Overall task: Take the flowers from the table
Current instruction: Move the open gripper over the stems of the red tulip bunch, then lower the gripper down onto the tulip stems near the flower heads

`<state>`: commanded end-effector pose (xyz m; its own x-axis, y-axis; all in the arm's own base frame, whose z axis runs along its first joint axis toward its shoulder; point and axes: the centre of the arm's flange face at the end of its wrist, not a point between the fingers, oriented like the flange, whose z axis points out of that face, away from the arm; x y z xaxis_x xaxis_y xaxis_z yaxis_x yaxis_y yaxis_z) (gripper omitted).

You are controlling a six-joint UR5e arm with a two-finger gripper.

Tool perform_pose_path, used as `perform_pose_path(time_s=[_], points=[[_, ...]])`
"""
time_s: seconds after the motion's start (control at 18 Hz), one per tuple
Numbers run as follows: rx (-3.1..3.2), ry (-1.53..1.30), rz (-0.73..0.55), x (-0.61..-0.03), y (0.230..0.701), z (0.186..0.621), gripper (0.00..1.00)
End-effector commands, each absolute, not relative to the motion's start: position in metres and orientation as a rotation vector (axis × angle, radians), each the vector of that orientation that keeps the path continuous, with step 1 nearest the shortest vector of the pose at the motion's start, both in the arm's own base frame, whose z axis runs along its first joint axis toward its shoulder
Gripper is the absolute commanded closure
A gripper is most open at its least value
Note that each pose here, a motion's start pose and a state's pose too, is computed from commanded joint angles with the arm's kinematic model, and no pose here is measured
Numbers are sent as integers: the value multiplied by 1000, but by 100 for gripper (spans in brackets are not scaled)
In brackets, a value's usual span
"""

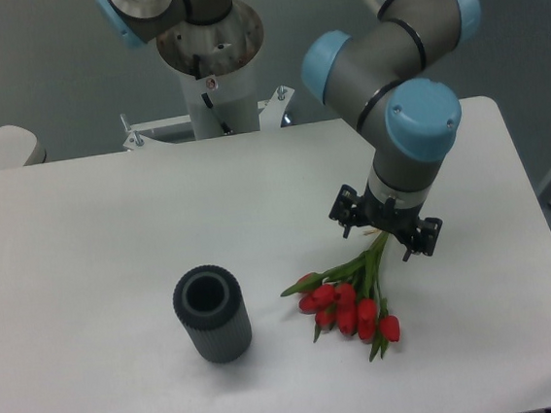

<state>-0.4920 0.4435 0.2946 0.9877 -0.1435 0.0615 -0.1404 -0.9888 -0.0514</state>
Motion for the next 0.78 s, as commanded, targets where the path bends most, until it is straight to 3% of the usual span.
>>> perform_pose_path(time_s=[0.17,0.44,0.78], points=[[-3063,234,-19,-498,426,276,0],[-3067,267,-33,-485,413,248,0],[-3047,270,41,-472,407,223,0]])
